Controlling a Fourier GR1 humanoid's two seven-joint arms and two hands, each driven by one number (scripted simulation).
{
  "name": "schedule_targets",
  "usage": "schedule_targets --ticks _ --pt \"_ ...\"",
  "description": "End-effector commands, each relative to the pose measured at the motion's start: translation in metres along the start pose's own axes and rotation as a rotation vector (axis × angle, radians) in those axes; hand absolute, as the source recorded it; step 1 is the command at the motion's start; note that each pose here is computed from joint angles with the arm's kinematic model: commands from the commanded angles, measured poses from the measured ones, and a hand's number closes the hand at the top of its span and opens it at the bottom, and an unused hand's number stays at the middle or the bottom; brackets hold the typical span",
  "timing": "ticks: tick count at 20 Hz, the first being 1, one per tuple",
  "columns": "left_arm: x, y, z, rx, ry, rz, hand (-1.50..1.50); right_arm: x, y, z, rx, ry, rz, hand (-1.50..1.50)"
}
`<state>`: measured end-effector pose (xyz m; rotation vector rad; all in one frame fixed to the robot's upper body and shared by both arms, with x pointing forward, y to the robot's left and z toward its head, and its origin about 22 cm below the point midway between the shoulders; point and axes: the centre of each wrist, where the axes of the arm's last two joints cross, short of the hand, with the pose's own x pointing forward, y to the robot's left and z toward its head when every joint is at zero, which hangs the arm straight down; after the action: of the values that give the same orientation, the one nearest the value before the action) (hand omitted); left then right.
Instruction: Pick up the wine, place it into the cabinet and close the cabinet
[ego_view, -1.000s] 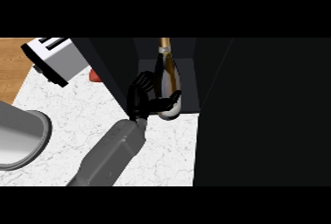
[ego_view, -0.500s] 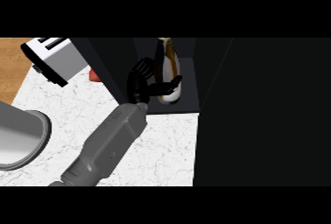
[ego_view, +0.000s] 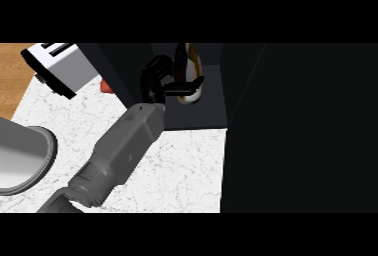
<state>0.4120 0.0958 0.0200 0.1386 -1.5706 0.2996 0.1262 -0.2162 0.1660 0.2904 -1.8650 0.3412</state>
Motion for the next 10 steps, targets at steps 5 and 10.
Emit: schedule_targets --ticks 5,10 --pt "0.023 0.014 -0.028 0.1 -0.13 -0.211 -1.5 0.023 0.007 0.011 0.053 -0.066 -0.081 -1.5" --pt "0.024 0.018 -0.033 0.117 -0.089 -0.272 -1.5 0.028 0.006 0.015 0.053 -0.07 -0.076 -1.5"
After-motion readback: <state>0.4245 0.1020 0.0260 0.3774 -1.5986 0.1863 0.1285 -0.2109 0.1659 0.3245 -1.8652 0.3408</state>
